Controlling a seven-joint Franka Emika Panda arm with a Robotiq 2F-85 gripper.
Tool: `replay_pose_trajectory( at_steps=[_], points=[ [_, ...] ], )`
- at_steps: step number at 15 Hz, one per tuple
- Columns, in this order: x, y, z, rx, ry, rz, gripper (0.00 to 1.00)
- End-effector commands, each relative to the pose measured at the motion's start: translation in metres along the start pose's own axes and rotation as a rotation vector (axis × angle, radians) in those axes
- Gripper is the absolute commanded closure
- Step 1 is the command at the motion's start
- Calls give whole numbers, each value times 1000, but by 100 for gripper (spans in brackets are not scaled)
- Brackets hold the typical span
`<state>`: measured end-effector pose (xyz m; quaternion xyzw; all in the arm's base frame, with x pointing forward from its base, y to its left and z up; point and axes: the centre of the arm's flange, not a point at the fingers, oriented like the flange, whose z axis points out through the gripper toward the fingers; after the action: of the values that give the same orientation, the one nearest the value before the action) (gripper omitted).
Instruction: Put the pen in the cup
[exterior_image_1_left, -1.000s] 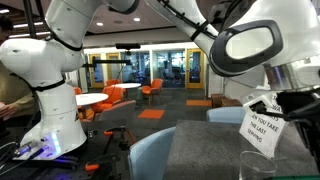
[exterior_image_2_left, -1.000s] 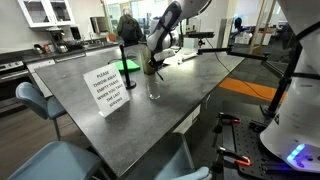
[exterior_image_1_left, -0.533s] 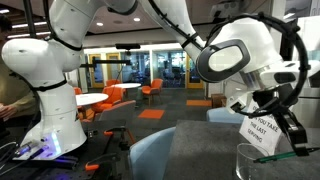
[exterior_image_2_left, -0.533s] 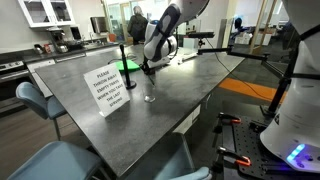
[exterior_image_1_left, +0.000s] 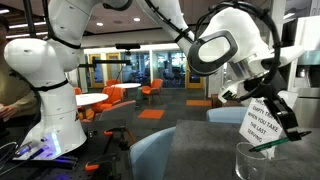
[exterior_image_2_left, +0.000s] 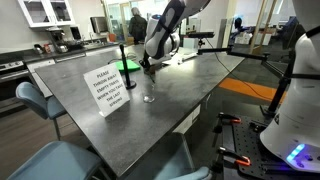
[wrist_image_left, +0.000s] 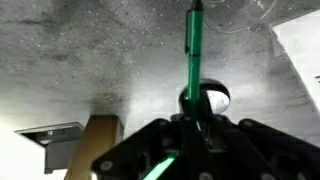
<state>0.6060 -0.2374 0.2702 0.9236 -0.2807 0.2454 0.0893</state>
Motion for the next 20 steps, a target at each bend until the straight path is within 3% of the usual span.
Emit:
replay_pose_trajectory(
  at_steps=[1, 6, 15, 16, 17, 20],
  points=[
    [-13, -10, -19, 49, 51, 10, 97],
    [-26, -34, -8, 72, 107, 4, 97],
    [-64, -33, 20, 47, 128, -38, 97],
    [-68, -33, 22, 43, 116, -38, 86],
    [-70, -34, 22, 40, 109, -35, 62],
    [-75, -32, 17, 41, 67, -46, 52]
  ],
)
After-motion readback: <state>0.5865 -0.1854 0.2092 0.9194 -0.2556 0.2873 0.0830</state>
